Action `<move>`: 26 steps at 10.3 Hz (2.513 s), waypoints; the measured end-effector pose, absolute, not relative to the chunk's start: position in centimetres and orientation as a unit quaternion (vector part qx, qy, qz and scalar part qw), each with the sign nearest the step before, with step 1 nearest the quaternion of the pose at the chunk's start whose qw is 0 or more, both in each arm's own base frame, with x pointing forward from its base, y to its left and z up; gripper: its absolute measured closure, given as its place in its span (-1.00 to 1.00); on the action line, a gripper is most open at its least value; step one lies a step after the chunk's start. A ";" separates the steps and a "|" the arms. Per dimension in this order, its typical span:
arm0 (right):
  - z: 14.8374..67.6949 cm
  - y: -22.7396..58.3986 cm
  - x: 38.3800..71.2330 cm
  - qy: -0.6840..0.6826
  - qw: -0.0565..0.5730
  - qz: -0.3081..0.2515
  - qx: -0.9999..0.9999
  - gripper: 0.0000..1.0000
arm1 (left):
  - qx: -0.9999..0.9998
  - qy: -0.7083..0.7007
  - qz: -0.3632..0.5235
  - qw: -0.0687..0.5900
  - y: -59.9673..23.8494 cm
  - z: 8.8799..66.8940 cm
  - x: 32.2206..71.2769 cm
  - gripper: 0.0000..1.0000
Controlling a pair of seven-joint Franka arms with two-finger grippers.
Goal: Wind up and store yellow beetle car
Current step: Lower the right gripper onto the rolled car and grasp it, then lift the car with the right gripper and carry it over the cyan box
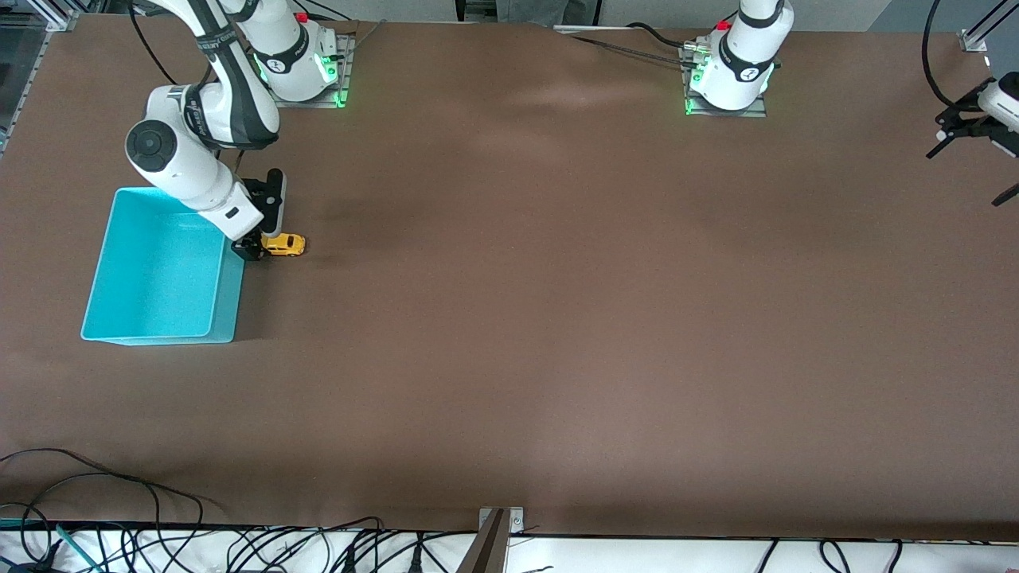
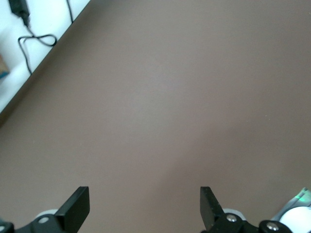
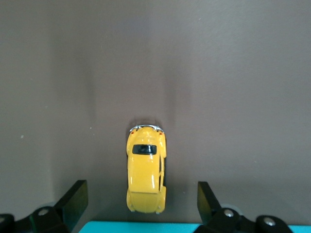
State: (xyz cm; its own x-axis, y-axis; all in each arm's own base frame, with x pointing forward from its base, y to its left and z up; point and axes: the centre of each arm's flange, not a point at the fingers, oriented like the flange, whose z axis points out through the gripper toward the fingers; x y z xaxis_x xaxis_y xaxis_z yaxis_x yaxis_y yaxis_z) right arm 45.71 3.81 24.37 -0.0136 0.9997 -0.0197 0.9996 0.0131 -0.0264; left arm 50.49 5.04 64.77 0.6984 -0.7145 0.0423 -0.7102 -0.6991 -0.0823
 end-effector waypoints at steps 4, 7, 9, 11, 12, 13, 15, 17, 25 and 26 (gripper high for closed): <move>20.2 3.4 43.7 -0.731 -0.024 0.001 -0.682 -1.00 | -0.958 0.284 -0.013 0.043 0.6 66.8 50.3 -1.00; 19.3 3.0 43.9 -0.737 -0.037 -0.005 -0.675 -0.89 | -0.990 0.136 0.009 0.018 -0.1 65.7 51.4 -1.00; 19.1 2.9 44.0 -0.737 -0.040 -0.007 -0.675 -0.53 | -0.998 0.062 0.022 0.016 -1.8 64.9 52.3 -1.00; 19.2 2.9 44.0 -0.738 -0.041 -0.008 -0.674 -0.01 | -0.999 0.017 0.029 0.018 -3.5 65.6 53.0 -1.00; 19.3 2.9 44.2 -0.738 -0.043 -0.010 -0.673 0.10 | -0.999 0.008 0.027 0.019 -4.4 66.1 53.2 -1.00; 19.6 2.9 44.4 -0.738 -0.046 -0.013 -0.673 0.10 | -0.999 0.005 0.027 0.019 -4.6 66.4 53.3 -1.00; 21.6 3.3 45.4 -0.738 -0.056 -0.032 -0.672 0.10 | -0.999 -0.003 0.031 0.019 -3.9 66.1 53.5 -1.00; 26.0 3.6 46.7 -0.736 -0.058 -0.051 -0.672 0.10 | -0.999 -0.015 0.038 0.010 -3.0 65.5 53.8 -1.00; 32.7 -10.0 50.2 -0.651 -0.026 -0.010 -0.758 0.10 | -0.998 -0.029 0.045 -0.022 -2.0 65.3 53.9 -1.00; 31.5 -12.1 49.9 -0.641 -0.030 -0.001 -0.767 0.10 | -0.998 -0.030 0.046 -0.022 -2.0 65.3 53.9 -1.00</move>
